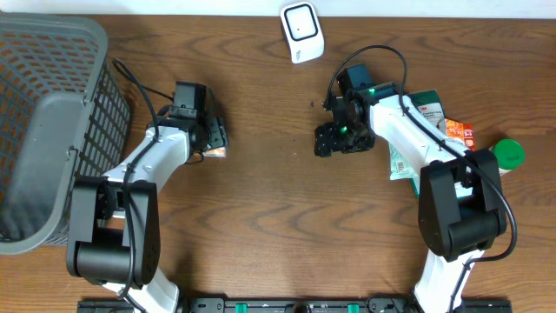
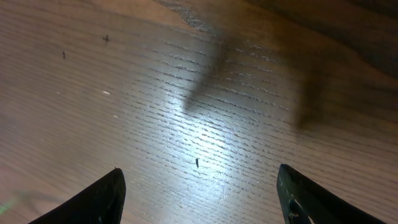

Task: Scan the item barcode
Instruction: 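Carry the tissue pack with the left gripper toward the right gripper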

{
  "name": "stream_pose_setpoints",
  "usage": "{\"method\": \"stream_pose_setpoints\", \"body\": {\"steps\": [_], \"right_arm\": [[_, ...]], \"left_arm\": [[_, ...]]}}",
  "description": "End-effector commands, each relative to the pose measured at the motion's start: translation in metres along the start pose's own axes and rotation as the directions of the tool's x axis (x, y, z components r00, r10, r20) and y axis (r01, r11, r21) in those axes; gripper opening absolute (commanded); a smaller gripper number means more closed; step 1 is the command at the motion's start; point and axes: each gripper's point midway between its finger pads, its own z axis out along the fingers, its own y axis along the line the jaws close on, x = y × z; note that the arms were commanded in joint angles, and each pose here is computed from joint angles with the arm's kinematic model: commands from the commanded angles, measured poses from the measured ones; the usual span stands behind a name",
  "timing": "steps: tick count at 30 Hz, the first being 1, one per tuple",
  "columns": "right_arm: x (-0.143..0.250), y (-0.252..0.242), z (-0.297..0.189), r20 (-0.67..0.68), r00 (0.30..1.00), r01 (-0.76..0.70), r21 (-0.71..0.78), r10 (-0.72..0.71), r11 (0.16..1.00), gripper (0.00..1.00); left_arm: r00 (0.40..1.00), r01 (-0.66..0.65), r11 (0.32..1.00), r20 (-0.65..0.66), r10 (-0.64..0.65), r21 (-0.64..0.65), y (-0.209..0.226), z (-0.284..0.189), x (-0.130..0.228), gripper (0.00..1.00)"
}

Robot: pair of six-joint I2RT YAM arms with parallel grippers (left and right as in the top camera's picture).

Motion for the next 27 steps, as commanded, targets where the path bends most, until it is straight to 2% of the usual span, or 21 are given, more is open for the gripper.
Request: {"method": "stream_pose_setpoints", "body": {"steps": [1,10,13,19,23,27], "right_arm": [[-0.004,0.007,-0.007,0.022,0.999,0.029,-0.001,-0.029,1.0,0.73],[-0.003,0.007,-0.007,0.018,0.999,0.028,0.0,-0.028,1.0,0.73],[-0.003,0.007,-0.007,0.018,0.999,0.028,-0.001,-0.028,1.0,0.73],[-0.003,0.007,-0.007,0.018,0.999,0.027,-0.001,-0.027,1.0,0.73],[-0.003,0.007,-0.007,0.018,0.999,0.027,-0.001,-0.027,1.0,0.73],[-0.003,0.007,-0.007,0.019,0.999,0.028,-0.001,-0.028,1.0,0.73]], "left_arm": [[0.992,-0.011,0.99,-0.123,0.028,0.141,-0.033,0.0,0.032,0.73],[0.955,-0.202,0.943,-0.159,0.249,0.266,-0.108,-0.007,0.081,0.73],[0.94,-0.265,0.916,-0.133,0.315,0.3,-0.132,-0.01,0.093,0.73],[0.948,-0.297,0.891,-0.007,0.318,0.343,-0.152,-0.029,0.071,0.73],[0.95,-0.306,0.94,0.105,0.293,0.149,-0.126,-0.027,0.04,0.72],[0.943,-0.297,0.954,0.172,0.286,0.041,-0.113,-0.025,0.022,0.68]]}}
